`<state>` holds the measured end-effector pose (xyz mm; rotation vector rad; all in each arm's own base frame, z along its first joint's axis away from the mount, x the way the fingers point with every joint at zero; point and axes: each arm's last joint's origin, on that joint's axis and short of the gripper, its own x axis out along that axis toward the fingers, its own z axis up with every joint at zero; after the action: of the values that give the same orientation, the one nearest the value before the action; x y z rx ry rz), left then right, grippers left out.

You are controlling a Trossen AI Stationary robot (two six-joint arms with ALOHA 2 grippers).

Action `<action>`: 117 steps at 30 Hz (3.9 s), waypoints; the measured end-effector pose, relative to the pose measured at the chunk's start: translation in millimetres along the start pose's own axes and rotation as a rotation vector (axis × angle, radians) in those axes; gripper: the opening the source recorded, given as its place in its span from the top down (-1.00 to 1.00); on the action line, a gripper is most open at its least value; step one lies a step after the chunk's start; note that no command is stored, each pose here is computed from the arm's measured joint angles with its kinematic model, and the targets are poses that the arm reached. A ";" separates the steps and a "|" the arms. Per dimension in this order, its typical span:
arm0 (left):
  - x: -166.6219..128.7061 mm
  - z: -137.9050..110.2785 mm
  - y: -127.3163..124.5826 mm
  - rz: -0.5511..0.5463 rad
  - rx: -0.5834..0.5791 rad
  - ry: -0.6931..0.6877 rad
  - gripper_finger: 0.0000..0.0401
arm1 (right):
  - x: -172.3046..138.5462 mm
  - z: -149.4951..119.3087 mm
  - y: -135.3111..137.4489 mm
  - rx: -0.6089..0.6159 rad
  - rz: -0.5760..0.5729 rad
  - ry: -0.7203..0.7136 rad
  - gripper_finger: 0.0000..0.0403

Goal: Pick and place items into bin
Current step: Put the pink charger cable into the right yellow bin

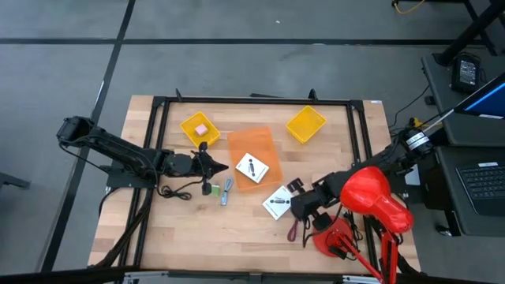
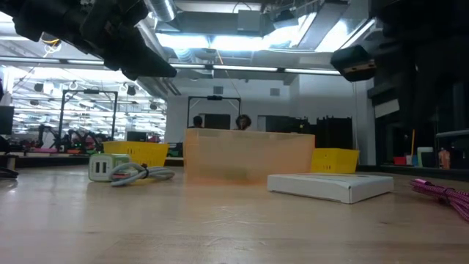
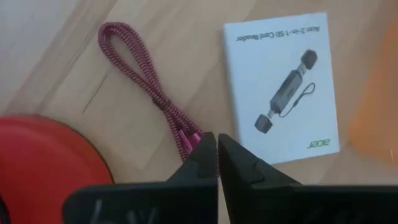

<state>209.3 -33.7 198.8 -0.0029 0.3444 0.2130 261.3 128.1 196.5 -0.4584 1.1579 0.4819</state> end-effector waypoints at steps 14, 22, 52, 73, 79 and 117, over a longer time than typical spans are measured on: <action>0.0 0.0 0.0 0.000 -0.001 0.000 0.99 | 9.9 6.0 8.3 -0.136 0.002 -0.038 0.32; 0.0 -0.1 -0.1 -0.001 -0.001 0.001 0.99 | 41.8 3.7 16.6 -0.197 0.040 0.063 0.21; -0.1 -1.6 -0.9 -0.033 -0.048 0.020 0.99 | 70.9 -2.6 21.1 -0.185 0.150 0.154 0.96; -5.0 -4.0 -14.0 -0.141 0.046 0.031 0.99 | -8.4 13.0 -16.2 -0.014 0.058 -0.036 1.00; -8.2 -4.8 -20.6 -0.173 0.086 0.026 0.99 | -35.5 1.7 -30.9 0.041 -0.062 -0.140 1.00; -14.5 -7.3 -32.3 -0.232 0.122 0.029 0.99 | -52.5 -111.1 -149.5 0.687 -0.503 -0.090 1.00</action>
<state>200.2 -68.6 195.7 0.0742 0.3824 -0.0384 247.8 -63.2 222.8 -0.1116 0.9998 -0.3309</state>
